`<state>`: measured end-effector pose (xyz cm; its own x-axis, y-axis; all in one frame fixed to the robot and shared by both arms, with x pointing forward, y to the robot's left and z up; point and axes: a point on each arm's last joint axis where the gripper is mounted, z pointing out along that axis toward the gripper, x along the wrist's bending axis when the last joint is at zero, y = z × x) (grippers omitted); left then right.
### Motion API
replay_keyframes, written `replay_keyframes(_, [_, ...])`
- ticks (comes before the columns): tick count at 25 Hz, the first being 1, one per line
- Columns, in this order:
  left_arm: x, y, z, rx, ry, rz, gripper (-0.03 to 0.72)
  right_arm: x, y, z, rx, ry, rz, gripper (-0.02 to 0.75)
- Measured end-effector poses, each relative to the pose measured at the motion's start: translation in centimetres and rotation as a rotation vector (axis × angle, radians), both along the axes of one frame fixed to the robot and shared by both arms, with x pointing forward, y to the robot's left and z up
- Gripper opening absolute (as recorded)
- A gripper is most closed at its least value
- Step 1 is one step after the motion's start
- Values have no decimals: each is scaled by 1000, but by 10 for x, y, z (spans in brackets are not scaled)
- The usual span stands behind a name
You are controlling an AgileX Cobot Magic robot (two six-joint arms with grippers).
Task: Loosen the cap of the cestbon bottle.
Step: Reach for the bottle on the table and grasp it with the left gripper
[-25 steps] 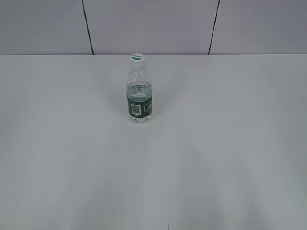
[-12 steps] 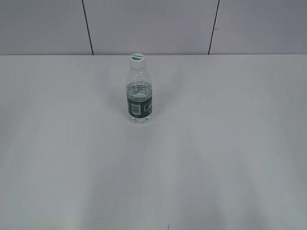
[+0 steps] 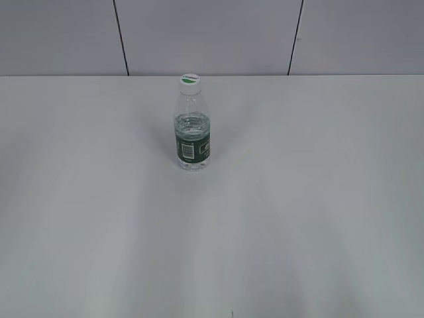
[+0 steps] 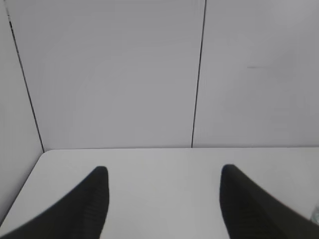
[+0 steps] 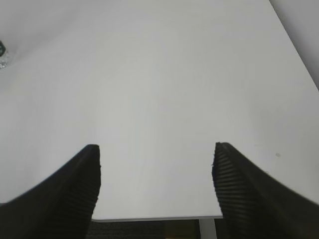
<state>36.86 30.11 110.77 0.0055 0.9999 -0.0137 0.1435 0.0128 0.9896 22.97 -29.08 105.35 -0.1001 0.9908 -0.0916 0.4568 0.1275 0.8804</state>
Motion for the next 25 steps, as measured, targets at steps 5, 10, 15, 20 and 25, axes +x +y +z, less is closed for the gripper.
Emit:
replay_keyframes(5, [61, 3, -22, 2, 28, 25, 438, 0, 0, 0, 1, -1, 1, 534])
replay_keyframes(10, [105, 3, -47, 88, -8, 10, 438, 0, 0, 0, 1, -1, 1, 534])
replay_keyframes(15, [142, -2, -88, 138, 7, -61, 438, 0, 0, 0, 1, -1, 1, 534])
replay_keyframes(20, [164, -10, -121, 73, -27, -145, 438, 0, 0, 0, 1, -2, 1, 534])
replay_keyframes(25, [179, -25, -158, 25, 37, -313, 438, 0, 0, 0, 1, -2, 1, 534])
